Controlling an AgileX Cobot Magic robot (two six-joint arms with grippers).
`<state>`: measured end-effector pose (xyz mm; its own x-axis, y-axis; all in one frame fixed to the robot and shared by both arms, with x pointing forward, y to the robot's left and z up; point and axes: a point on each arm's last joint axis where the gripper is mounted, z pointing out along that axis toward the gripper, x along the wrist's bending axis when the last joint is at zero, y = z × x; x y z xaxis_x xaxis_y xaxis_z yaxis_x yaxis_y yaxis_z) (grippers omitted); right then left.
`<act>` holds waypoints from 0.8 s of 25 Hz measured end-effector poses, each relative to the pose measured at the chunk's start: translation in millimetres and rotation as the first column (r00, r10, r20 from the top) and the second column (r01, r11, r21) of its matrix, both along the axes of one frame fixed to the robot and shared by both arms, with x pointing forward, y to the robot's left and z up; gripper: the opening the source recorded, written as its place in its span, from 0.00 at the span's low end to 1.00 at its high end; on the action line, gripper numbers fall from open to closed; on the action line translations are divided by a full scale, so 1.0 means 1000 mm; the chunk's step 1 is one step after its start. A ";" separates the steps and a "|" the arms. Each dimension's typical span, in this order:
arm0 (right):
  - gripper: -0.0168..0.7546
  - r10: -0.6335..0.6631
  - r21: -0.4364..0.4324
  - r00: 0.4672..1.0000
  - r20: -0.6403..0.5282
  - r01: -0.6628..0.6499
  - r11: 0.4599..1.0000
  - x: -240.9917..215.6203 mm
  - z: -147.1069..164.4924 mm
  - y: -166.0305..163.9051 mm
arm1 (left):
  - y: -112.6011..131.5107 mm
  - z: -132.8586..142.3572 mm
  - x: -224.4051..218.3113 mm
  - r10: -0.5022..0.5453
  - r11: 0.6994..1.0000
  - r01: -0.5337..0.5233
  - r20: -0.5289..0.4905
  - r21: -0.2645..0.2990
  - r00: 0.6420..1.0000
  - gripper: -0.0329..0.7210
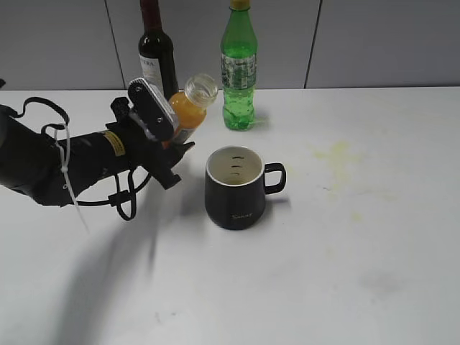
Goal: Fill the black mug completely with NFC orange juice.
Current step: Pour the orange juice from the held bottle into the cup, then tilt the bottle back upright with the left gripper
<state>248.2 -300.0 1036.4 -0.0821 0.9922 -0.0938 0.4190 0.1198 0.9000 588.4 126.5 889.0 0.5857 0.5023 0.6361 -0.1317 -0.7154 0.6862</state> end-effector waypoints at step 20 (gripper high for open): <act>0.79 0.000 0.000 1.000 0.000 0.000 1.000 0.000 0.000 0.000 | 0.004 -0.015 0.002 -0.047 0.980 0.029 0.087 0.199 0.995 0.67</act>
